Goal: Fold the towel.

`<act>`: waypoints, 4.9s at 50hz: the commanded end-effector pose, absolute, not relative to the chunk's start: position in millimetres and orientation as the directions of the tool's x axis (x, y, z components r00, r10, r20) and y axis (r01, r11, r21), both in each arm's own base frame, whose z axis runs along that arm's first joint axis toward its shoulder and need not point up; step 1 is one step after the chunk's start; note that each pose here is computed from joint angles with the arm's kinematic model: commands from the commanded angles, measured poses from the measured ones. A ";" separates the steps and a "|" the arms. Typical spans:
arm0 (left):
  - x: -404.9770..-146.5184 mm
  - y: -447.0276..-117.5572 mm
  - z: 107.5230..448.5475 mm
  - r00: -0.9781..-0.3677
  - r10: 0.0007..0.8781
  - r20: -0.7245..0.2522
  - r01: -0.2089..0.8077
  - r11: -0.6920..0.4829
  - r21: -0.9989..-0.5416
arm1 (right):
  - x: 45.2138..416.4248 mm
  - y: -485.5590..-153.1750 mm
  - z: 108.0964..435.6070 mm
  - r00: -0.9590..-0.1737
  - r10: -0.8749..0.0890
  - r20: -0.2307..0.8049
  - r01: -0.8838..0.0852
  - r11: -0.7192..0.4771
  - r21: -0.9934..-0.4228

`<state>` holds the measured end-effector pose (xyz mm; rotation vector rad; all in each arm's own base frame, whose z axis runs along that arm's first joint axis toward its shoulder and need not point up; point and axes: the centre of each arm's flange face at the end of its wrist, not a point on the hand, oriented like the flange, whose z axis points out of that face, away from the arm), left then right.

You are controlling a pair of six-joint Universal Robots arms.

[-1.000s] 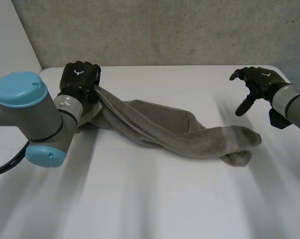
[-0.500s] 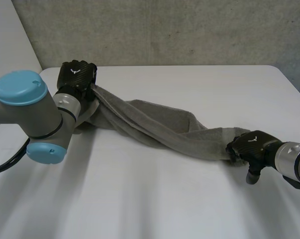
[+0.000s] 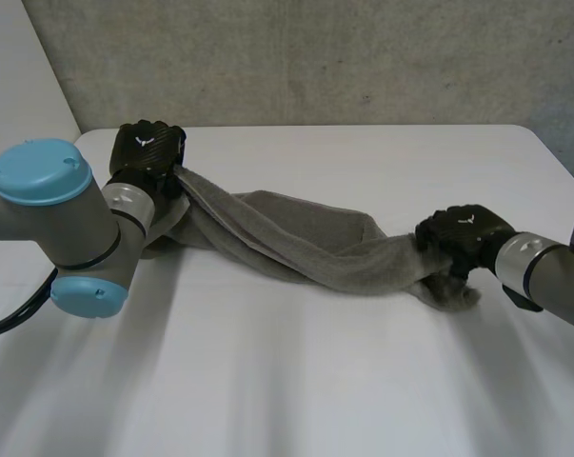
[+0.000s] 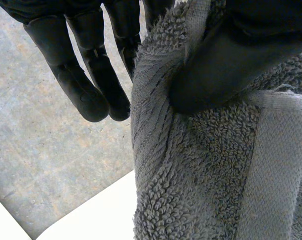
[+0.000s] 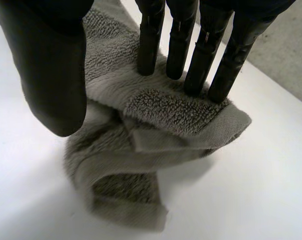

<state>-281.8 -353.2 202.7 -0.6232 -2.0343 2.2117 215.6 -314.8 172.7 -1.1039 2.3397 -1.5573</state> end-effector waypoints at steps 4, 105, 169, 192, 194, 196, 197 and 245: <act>-281.8 -354.1 203.8 -0.915 0.320 -0.245 0.216 -0.126 -0.968 | 226.9 -344.7 154.2 -0.718 -0.631 0.293 -0.503 0.180 -0.845; -277.3 -356.2 188.5 -0.913 0.326 -0.247 0.230 -0.092 -0.969 | 232.3 -371.3 124.5 -0.739 -0.525 0.423 -0.507 0.018 -0.862; -270.8 -354.4 232.5 -0.861 0.454 -0.229 0.109 -0.276 -0.955 | 232.0 -351.2 260.4 -0.771 -0.546 0.328 -0.264 -0.195 -0.945; -224.3 -271.6 157.2 -0.702 0.551 -0.451 0.547 0.012 -0.837 | 171.3 -287.2 204.8 -0.761 -0.580 0.290 -0.472 0.189 -0.861; -225.4 -272.5 156.6 -0.702 0.550 -0.453 0.547 0.009 -0.837 | 173.1 -283.6 199.4 -0.758 -0.589 0.280 -0.473 0.201 -0.858; -225.8 -274.8 152.0 -0.701 0.554 -0.449 0.550 0.018 -0.835 | 173.1 -282.1 195.9 -0.758 -0.592 0.275 -0.473 0.209 -0.856; -226.0 -276.1 143.6 -0.697 0.563 -0.443 0.557 0.037 -0.830 | 173.5 -281.6 190.8 -0.757 -0.596 0.269 -0.474 0.216 -0.854; -251.2 -296.1 143.9 -0.728 0.430 -0.534 0.555 -0.087 -0.827 | 174.7 -285.9 161.7 -0.748 -0.614 0.253 -0.486 0.246 -0.839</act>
